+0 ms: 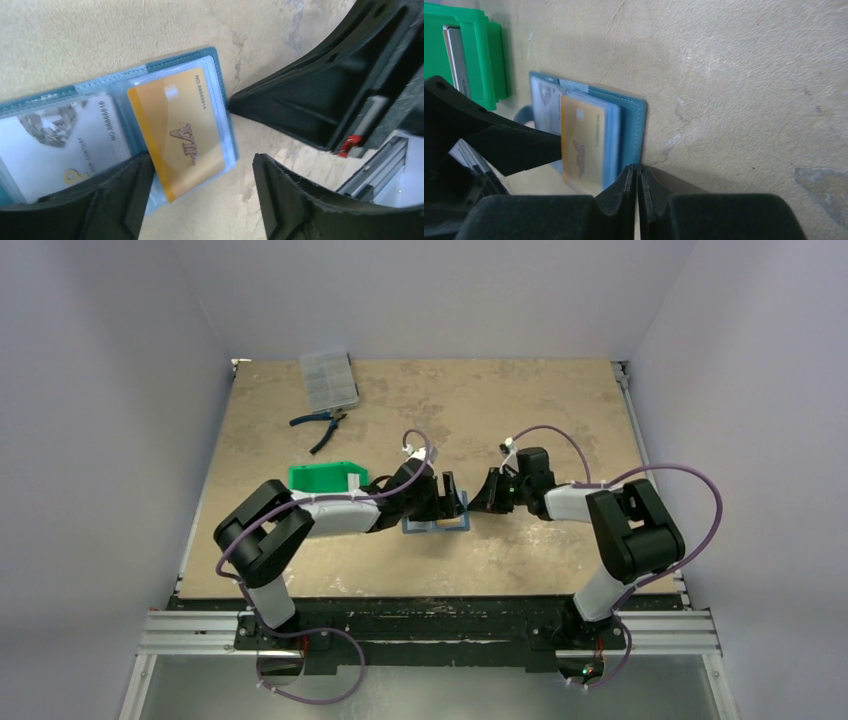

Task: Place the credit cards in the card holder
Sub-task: Insert the credit card into the card holder.

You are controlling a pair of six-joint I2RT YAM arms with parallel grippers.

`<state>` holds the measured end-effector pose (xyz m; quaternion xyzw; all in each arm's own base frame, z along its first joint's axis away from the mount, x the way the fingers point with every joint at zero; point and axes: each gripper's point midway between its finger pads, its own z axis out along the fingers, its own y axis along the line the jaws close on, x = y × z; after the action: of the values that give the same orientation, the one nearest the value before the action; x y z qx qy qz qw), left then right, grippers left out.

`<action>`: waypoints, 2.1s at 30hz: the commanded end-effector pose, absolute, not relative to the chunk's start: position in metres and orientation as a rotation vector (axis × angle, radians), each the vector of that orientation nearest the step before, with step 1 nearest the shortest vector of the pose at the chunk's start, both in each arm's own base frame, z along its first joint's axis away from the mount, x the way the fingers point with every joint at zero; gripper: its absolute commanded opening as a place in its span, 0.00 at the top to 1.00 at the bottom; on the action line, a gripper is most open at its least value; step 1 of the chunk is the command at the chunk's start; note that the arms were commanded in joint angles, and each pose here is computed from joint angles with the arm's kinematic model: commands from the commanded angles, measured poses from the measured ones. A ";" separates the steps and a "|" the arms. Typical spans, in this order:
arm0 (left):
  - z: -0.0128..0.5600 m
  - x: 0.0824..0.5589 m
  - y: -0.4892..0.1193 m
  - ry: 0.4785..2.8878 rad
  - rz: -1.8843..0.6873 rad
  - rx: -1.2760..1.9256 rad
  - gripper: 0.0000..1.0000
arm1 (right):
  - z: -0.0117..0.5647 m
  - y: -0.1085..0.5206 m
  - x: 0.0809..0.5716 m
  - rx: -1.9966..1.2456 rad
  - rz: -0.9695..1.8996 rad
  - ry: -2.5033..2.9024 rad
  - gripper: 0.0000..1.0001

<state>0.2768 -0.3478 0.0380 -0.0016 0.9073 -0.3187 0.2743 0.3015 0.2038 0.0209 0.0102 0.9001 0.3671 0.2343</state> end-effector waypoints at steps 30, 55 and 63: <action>0.052 0.286 -0.333 2.423 -0.714 0.110 0.83 | 0.057 0.237 0.282 -0.131 1.240 2.362 0.73; 0.008 0.272 -0.307 2.493 -0.622 0.061 0.89 | 0.042 0.248 0.276 -0.134 1.285 2.408 0.62; 0.006 0.270 -0.308 2.499 -0.634 0.065 0.91 | 0.054 0.256 0.274 -0.169 1.264 2.390 0.62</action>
<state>0.2777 -0.3202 0.0242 0.0278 0.9197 -0.2586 0.2942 0.2736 0.2456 0.0363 -0.0398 0.8716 0.4463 0.1985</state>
